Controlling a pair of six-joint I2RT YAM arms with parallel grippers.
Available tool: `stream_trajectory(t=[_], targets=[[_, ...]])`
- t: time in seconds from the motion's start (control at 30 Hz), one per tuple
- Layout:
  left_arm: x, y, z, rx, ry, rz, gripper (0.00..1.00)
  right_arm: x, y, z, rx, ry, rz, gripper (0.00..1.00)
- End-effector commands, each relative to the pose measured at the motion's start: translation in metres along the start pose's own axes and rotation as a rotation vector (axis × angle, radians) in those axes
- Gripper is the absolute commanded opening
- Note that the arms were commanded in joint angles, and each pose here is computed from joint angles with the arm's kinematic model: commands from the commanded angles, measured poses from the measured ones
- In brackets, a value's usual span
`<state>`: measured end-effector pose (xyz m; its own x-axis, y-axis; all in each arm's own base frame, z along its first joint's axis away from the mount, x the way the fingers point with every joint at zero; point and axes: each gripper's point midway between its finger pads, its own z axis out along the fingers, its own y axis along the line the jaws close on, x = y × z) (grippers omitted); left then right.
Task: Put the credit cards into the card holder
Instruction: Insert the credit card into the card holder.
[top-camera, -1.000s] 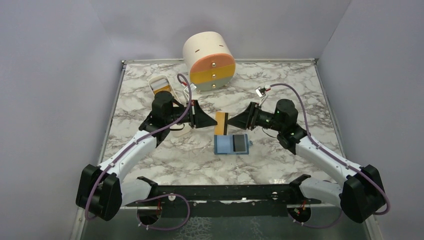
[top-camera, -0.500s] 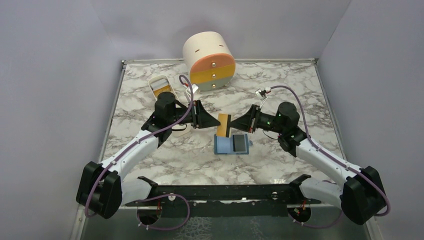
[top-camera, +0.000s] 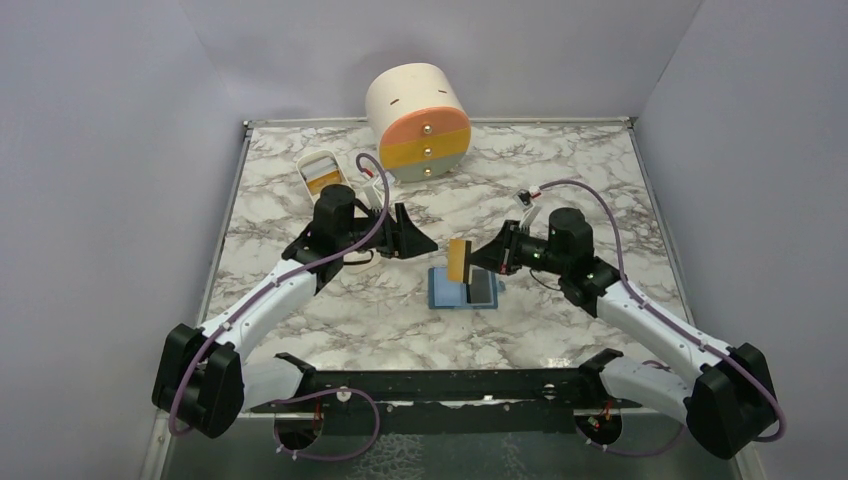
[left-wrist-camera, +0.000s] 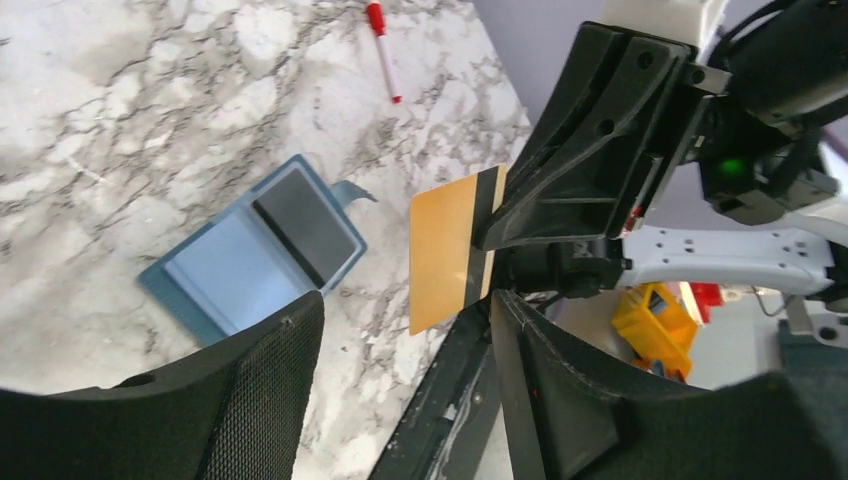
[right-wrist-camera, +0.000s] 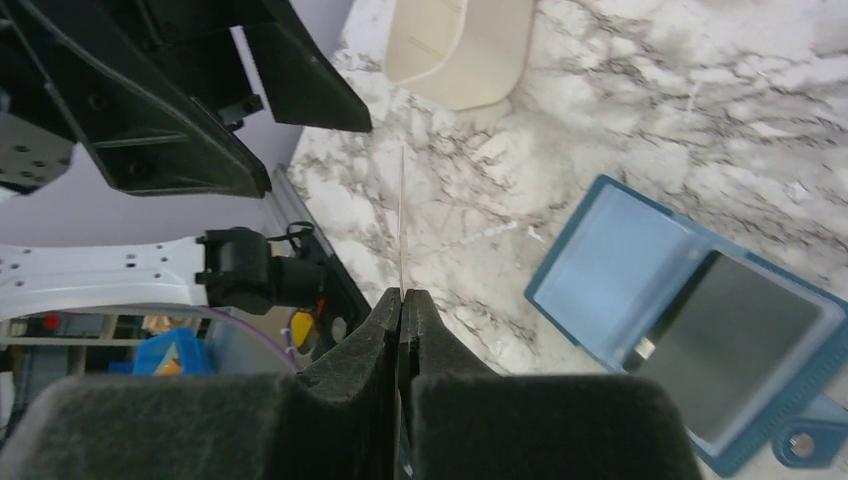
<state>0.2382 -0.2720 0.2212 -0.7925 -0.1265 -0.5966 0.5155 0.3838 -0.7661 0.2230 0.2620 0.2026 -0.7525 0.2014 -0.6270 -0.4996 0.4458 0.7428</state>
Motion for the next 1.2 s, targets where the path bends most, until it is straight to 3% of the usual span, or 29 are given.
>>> stream_trajectory(t=[0.0, 0.3, 0.53, 0.77, 1.17], targets=[[0.000, 0.026, -0.005, -0.151, -0.007, 0.091, 0.62, 0.004, -0.031, -0.003, 0.174, 0.026, -0.036, 0.01], [0.028, 0.066, -0.009, -0.337, 0.059, 0.108, 0.42, 0.018, -0.086, -0.003, 0.446, 0.085, 0.067, 0.01], [0.052, 0.079, 0.010, -0.371, 0.134, 0.106, 0.29, 0.032, -0.109, 0.006, 0.505, 0.129, 0.119, 0.01], [0.074, 0.090, 0.033, -0.351, 0.181, 0.095, 0.00, 0.043, -0.114, 0.021, 0.446, 0.182, 0.116, 0.01], [0.113, 0.122, 0.053, -0.388, 0.259, 0.062, 0.00, 0.052, -0.129, 0.030, 0.387, 0.222, 0.138, 0.01]])
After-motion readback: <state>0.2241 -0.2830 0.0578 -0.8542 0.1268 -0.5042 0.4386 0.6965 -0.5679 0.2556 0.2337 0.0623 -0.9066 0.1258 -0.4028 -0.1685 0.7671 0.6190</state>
